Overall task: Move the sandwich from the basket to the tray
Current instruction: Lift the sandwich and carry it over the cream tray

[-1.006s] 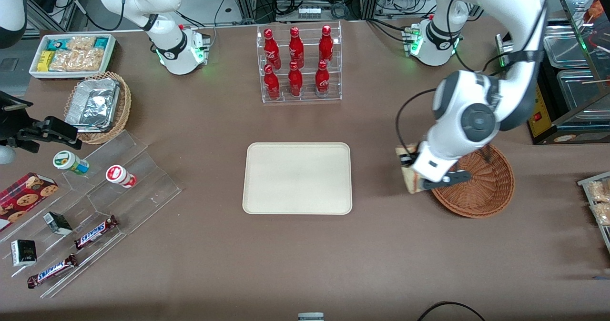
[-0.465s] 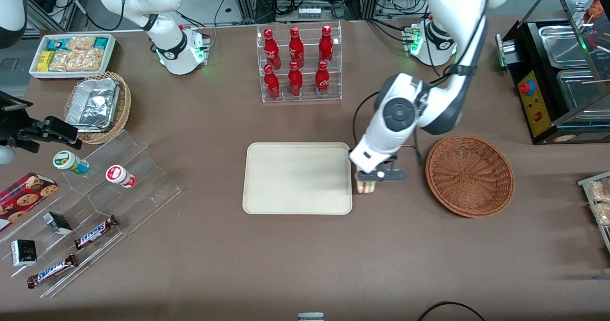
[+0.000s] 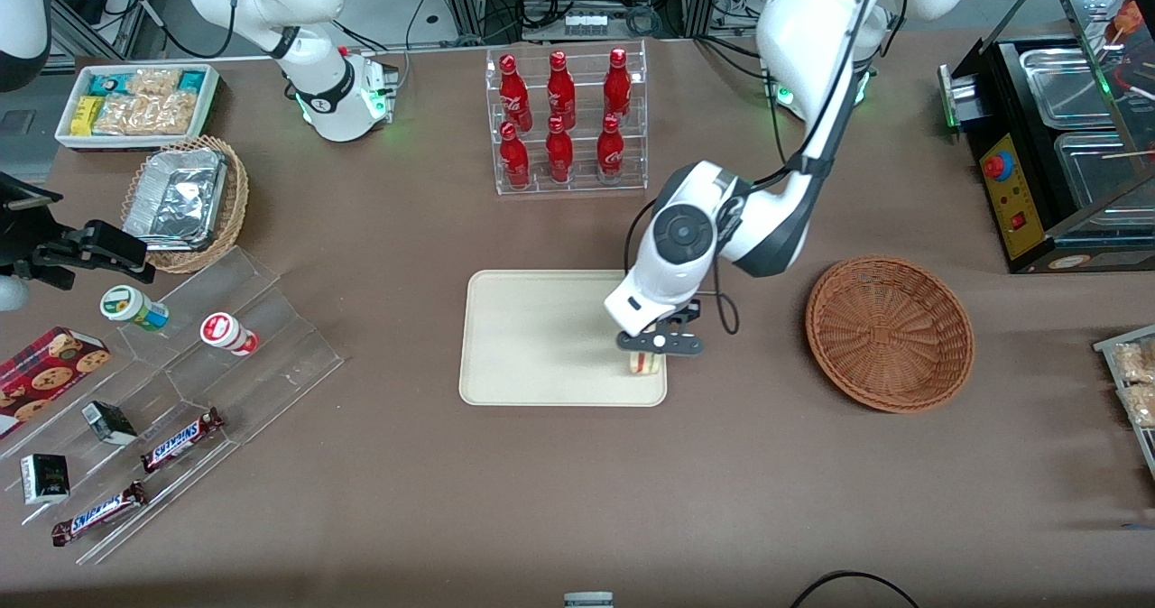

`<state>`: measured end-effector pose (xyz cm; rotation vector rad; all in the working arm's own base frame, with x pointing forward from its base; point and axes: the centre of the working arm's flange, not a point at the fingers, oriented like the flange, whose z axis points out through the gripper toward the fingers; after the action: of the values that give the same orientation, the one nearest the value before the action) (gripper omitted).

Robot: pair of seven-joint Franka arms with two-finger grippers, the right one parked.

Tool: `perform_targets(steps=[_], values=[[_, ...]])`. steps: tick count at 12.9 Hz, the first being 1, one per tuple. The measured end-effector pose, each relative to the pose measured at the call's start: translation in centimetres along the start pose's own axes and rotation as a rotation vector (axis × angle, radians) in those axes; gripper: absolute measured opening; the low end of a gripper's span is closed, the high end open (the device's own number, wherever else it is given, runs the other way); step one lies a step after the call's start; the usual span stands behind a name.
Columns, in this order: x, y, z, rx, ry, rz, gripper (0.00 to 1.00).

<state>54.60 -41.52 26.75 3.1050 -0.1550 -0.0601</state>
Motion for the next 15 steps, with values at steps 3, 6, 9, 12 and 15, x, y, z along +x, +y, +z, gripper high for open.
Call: perform_targets(steps=[3, 6, 9, 12, 15], values=[[0.4, 0.9, 2.5, -0.020, 0.018, -0.052, 0.46], [0.8, 1.3, 3.6, -0.033, 0.037, -0.109, 0.46], [1.4, 2.2, 3.7, -0.042, 0.051, -0.123, 0.46], [1.2, 3.0, 4.2, -0.040, 0.050, -0.113, 0.47], [1.2, 3.1, 4.3, -0.039, 0.049, -0.112, 0.52]])
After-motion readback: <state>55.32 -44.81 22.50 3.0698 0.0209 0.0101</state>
